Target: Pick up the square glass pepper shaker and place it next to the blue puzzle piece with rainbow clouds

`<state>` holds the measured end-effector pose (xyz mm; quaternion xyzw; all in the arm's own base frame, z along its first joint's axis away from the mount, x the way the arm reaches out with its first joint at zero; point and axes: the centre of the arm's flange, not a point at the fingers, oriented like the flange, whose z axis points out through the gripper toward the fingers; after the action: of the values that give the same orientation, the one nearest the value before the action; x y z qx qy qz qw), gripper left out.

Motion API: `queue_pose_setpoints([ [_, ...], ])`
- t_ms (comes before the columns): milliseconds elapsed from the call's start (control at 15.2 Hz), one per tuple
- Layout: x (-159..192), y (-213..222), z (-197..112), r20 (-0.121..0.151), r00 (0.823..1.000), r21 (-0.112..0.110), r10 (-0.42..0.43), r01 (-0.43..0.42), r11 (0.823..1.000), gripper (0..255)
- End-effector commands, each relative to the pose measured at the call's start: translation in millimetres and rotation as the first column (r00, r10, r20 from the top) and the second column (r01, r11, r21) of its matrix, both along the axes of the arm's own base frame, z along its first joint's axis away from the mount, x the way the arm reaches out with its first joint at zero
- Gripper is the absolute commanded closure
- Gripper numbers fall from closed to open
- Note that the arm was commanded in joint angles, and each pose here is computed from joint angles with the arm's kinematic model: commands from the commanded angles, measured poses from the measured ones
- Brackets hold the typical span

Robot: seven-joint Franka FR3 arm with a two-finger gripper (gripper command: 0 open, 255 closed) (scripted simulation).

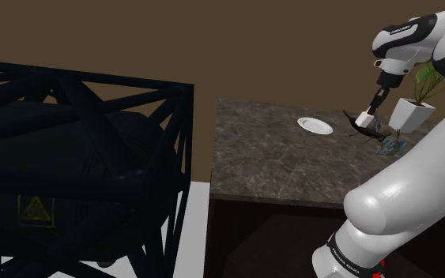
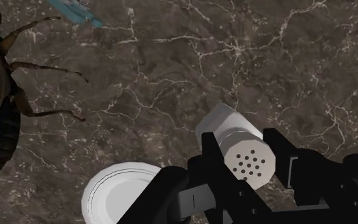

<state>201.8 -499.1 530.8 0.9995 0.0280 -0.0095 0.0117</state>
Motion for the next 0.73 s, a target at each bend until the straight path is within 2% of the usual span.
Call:
queue_pose_setpoints([
  [0, -26, -10, 2, 0.0, 1.0, 0.0, 0.002, -0.002, 1.0, 255],
  [660, -144, -69, 2, 0.0, 1.0, 0.0, 0.002, -0.002, 1.0, 255],
])
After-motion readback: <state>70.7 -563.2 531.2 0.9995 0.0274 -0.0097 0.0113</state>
